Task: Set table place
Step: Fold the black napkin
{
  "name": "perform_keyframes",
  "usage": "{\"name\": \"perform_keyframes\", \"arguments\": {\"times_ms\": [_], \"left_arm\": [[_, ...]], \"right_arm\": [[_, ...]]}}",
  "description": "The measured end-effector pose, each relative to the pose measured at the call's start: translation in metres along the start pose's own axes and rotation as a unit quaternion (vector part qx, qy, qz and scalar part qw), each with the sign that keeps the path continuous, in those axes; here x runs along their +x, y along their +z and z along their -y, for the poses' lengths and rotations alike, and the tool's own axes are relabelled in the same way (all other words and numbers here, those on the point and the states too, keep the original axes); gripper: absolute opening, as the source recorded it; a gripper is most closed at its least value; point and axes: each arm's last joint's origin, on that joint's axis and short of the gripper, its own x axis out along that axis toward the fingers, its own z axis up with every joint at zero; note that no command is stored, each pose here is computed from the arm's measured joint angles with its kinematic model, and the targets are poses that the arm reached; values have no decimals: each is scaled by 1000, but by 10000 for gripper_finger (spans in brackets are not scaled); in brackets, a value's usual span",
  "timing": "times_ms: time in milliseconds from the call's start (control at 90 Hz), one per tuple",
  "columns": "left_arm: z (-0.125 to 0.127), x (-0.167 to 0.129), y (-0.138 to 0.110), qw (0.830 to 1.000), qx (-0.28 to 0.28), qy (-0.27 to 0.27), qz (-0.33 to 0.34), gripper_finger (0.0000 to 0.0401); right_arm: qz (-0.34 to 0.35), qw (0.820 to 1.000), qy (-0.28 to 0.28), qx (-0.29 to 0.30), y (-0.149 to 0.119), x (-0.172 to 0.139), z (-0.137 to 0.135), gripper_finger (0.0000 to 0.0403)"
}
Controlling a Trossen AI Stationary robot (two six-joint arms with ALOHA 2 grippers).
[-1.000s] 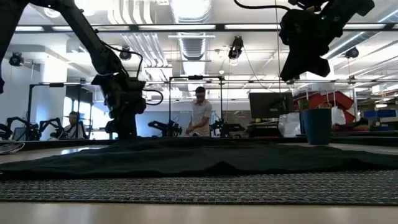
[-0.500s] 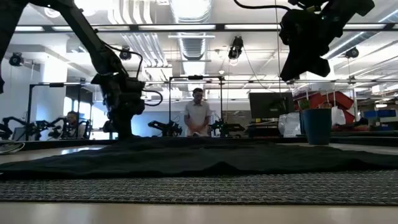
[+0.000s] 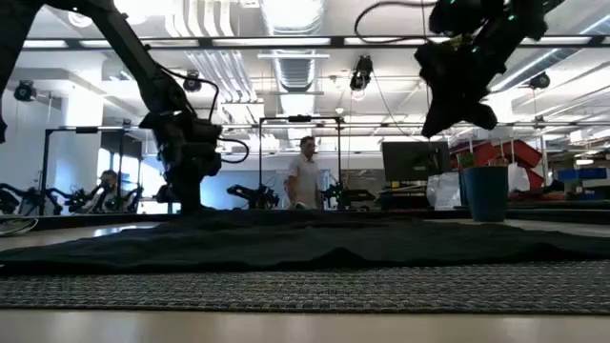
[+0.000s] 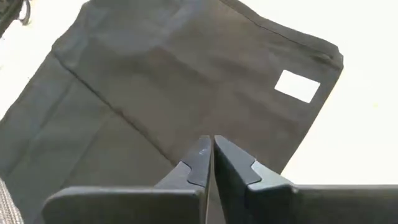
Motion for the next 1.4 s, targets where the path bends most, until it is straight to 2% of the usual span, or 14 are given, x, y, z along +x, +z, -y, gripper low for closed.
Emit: {"name": "perform_keyframes", "arguments": {"times_ms": [267,411,556,878,967,1400], "left_arm": [[0,0,0,1000,-3,-1,-2,0],[0,0,-1,1000,-3,-2,-3,0],[0,0,-1,1000,-6,-3,-4,0],[0,0,-1,1000,-7,-3,-6,0],[0,0,-1,1000,-6,-3,-6,0],[1,0,-1,1000,-5,-3,-6,0]], "right_arm": [[-26,998,-49,-42,59,23,17,43],[-96,989,-85,-76,84,43,35,82],[-167,975,-101,-105,97,66,57,119],[-196,970,-110,-95,112,92,93,174],[-202,971,-93,-83,112,97,100,182],[-190,976,-85,-68,113,116,115,167]]}}
